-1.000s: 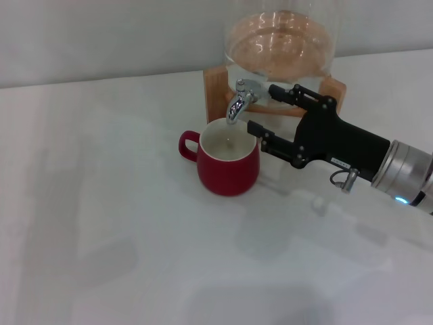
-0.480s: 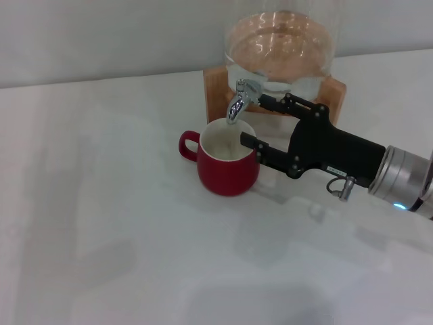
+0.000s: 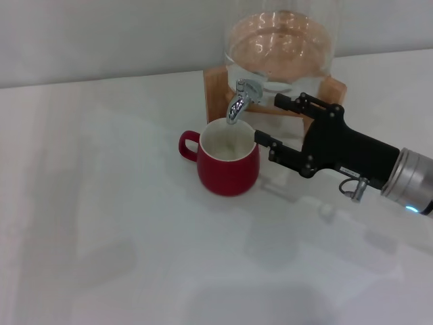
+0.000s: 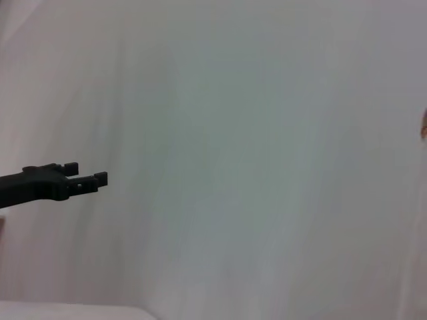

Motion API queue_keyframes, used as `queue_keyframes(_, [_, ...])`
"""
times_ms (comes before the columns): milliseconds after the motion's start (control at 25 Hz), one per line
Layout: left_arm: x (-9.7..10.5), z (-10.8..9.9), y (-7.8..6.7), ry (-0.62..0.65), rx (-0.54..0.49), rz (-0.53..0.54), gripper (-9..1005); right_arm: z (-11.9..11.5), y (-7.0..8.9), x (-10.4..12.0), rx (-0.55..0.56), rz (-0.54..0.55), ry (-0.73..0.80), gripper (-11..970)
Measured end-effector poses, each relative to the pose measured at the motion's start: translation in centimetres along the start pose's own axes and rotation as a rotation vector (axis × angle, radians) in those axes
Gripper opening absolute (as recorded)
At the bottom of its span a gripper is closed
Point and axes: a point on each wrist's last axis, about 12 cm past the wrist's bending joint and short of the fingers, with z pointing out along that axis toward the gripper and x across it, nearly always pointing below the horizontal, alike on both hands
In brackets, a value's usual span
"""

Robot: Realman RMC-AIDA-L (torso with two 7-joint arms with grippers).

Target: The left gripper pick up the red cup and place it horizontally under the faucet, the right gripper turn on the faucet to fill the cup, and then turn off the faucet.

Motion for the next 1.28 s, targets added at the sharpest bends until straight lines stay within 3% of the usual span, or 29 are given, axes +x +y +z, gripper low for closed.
queue_keyframes(720, [0.3, 0.4, 0.2, 0.013, 0.000, 0.026, 884, -2.0, 0.7, 0.0, 0.015, 0.002, -0.014, 663])
queue_keyframes(1280, [0.4, 0.6, 0.3, 0.016, 0.002, 0.033, 884, -0.9, 1.9, -0.3, -0.078, 0.017, -0.042, 662])
